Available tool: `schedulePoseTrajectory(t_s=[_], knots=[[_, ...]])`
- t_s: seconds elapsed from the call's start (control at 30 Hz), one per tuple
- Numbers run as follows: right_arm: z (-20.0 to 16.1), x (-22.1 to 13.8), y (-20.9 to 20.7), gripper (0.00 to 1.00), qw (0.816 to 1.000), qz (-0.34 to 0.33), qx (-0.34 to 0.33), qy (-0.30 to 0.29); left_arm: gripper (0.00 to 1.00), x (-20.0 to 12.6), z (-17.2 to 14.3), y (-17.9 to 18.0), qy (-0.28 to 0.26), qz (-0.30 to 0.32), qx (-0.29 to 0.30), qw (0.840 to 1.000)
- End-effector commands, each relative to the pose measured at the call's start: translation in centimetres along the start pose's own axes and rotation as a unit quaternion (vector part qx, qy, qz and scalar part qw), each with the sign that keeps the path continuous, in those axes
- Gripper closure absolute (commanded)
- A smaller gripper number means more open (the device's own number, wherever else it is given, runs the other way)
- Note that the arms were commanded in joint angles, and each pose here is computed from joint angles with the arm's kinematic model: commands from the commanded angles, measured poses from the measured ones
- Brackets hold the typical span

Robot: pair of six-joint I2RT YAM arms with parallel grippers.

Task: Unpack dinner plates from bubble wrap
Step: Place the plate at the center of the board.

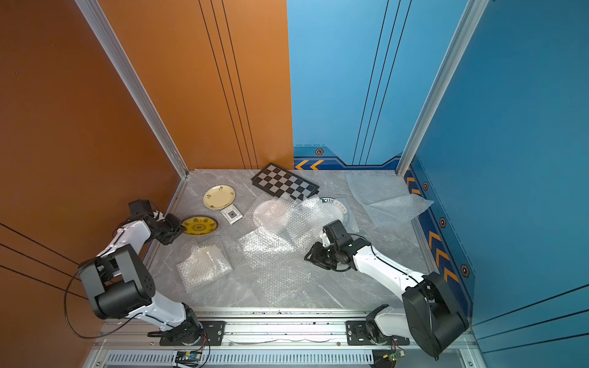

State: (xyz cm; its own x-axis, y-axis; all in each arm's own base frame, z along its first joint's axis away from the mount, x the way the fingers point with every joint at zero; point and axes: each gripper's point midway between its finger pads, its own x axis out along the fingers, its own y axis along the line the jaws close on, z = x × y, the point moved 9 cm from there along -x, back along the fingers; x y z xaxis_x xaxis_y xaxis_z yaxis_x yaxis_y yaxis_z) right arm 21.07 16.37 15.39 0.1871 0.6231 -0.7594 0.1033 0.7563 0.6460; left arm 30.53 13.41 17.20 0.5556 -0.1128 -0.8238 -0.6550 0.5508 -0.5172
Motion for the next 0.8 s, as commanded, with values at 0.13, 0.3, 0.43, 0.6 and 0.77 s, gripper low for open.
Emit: schedulePoseTrajectory(t_s=[0.13,0.3,0.43,0.6,0.77], knots=[[0.1,-0.2,0.1,0.58,1.0,-0.006,0.001,0.014,1.0,1.1,1.3,0.2,-0.013,0.009,0.007,1.0],[0.4,-0.2,0.1,0.58,1.0,-0.007,0.004,0.012,1.0,2.0,1.6,0.4,-0.011,0.01,0.0,1.0],[0.7,-0.2,0.3,0.58,1.0,-0.009,0.006,0.014,1.0,2.9,1.9,0.4,-0.007,0.011,-0.003,1.0],[1.1,-0.1,0.6,0.58,1.0,-0.013,0.006,0.014,1.0,3.7,2.3,0.4,-0.005,0.012,-0.006,1.0],[1.4,-0.2,1.0,0.58,1.0,-0.014,0.006,0.013,1.0,4.6,2.6,0.5,0.003,0.011,-0.009,1.0]])
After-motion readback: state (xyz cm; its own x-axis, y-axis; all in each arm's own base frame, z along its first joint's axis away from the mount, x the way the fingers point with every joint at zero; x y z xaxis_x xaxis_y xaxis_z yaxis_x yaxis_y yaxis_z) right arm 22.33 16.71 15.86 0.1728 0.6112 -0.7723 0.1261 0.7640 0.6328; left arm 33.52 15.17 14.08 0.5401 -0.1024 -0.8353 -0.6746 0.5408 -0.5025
